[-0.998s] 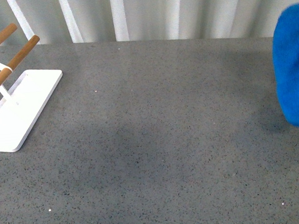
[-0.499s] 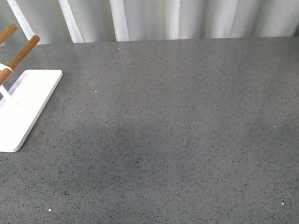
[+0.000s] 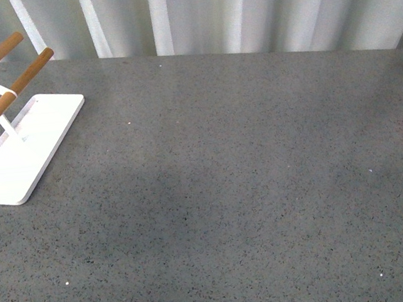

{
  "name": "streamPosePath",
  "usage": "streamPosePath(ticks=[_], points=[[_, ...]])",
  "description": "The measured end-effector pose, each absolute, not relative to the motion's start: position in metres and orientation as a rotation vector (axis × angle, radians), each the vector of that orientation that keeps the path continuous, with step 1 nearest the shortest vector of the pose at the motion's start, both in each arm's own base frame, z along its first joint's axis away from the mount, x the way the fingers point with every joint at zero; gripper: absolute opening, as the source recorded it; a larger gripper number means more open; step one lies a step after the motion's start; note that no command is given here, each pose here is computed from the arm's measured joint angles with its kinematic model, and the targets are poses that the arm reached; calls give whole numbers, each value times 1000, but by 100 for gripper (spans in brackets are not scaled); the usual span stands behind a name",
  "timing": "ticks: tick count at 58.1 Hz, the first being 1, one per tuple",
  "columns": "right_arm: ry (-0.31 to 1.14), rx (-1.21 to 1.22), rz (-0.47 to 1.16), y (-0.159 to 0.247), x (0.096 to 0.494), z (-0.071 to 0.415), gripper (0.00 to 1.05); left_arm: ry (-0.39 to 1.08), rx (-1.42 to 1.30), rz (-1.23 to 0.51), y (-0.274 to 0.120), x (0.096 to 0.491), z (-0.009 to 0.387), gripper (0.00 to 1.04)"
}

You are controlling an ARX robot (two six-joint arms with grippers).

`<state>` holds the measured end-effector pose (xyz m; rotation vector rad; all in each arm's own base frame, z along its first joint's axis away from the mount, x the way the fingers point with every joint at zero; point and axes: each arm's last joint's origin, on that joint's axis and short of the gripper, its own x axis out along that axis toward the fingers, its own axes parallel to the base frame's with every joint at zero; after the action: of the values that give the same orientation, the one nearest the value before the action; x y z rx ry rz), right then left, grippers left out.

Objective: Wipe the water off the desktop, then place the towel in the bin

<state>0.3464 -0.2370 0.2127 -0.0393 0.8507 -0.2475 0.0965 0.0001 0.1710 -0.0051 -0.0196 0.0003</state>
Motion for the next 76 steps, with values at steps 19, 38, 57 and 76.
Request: streamPosePath(ticks=[19,38,57,76], points=[[935,-49,-240,-238,348,189,5,-20,-5,0,0,96,171,98],[1111,-164,-154,-234,336,150,53,-20,-5,0,0,96,171,98],[1095,-169,-123,-233,332,153,98,-20,-5,0,0,96,171,98],[794,-175,-117,-220,344,223,98,-20,-5,0,0,96,171,98]])
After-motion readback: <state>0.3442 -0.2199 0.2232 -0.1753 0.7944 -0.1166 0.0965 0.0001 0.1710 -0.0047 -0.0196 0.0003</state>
